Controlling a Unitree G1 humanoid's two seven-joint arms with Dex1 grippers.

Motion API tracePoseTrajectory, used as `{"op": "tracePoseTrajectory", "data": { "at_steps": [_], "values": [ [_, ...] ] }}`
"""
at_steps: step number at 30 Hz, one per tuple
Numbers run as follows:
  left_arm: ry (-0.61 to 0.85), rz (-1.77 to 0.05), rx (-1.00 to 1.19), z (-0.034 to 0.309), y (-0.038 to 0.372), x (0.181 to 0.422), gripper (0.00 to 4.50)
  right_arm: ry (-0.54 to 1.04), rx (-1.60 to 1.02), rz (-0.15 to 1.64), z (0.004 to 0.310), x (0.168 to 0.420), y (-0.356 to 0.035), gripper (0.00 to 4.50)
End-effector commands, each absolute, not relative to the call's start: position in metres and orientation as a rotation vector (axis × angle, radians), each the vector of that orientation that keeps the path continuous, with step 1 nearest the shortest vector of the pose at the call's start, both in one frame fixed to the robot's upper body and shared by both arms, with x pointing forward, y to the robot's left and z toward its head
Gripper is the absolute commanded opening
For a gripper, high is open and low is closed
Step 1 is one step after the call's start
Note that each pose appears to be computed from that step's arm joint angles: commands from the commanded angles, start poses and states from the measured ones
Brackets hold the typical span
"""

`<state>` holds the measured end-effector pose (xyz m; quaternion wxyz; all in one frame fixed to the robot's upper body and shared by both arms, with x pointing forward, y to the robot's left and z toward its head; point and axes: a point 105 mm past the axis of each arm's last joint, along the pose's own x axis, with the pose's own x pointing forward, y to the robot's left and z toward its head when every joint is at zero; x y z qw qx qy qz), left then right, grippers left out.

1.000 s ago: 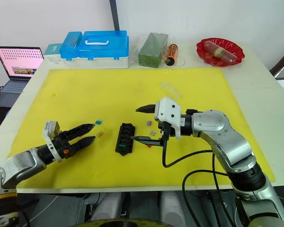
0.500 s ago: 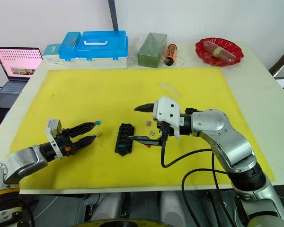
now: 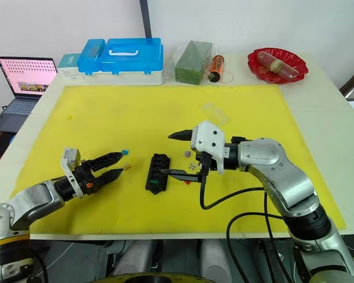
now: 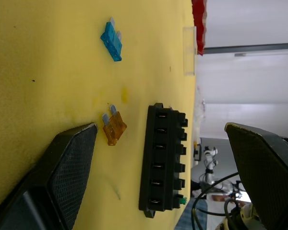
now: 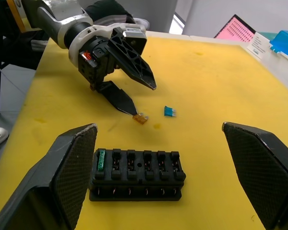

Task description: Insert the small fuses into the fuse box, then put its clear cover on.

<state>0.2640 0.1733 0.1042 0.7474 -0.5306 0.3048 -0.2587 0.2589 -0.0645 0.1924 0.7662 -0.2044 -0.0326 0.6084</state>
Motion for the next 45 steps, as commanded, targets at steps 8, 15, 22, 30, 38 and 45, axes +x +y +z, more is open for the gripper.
{"op": "tracePoseTrajectory", "data": {
  "at_steps": [8, 15, 22, 30, 38, 45],
  "values": [
    [0.777, -0.583, -1.163, 0.088, 0.15, 0.263, 4.5, -0.136, -0.466, 1.321, 0.204, 0.253, -0.062, 4.45],
    [0.799, -0.591, -1.159, 0.085, 0.145, 0.26, 4.5, -0.132, -0.468, 1.316, 0.203, 0.253, -0.062, 4.45],
    [0.849, -0.503, -1.135, 0.071, 0.155, 0.253, 3.93, -0.131, -0.47, 1.31, 0.202, 0.253, -0.063, 4.5],
    [0.914, -0.378, -1.098, 0.053, 0.171, 0.245, 1.02, -0.129, -0.471, 1.305, 0.201, 0.255, -0.064, 4.5],
    [0.862, -0.4, -1.084, 0.064, 0.172, 0.246, 0.01, -0.131, -0.473, 1.302, 0.202, 0.256, -0.066, 4.5],
    [0.712, -0.832, -0.887, 0.139, 0.156, 0.249, 0.01, -0.136, -0.47, 1.304, 0.204, 0.256, -0.065, 4.5]
  ]
}}
